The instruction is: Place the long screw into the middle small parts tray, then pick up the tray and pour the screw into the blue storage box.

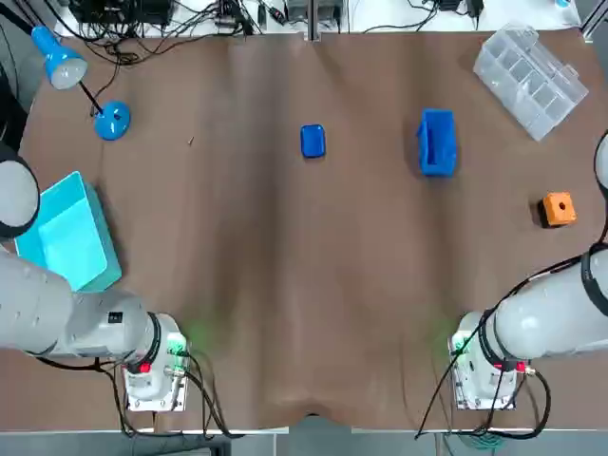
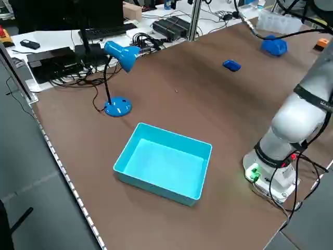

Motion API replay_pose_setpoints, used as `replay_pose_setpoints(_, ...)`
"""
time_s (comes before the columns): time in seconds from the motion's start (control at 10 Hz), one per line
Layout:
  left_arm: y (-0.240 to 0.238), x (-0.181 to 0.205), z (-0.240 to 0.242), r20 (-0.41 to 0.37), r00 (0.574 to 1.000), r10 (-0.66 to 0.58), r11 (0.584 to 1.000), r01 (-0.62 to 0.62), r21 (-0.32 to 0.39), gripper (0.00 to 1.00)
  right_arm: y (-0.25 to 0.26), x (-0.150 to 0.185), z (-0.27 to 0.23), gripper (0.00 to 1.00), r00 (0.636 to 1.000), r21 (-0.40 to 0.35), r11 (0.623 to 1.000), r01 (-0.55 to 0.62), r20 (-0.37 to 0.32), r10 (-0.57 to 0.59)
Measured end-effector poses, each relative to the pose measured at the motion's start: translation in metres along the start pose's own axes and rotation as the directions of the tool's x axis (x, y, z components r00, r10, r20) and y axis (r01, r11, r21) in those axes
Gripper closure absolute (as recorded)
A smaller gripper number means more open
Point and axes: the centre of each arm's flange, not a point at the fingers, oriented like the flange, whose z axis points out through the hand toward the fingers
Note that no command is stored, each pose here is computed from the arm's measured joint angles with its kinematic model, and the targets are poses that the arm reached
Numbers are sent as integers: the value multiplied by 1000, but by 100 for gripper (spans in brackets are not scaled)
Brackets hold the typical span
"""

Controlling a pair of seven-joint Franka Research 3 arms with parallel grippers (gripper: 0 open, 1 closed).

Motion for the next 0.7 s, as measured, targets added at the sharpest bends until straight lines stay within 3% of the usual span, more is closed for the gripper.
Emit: replay_pose_setpoints(0.7, 3, 8, 22, 39, 999, 17, 1000, -17, -1, 0, -3, -1, -3, 0, 1000, 1, 1000, 5, -6, -5)
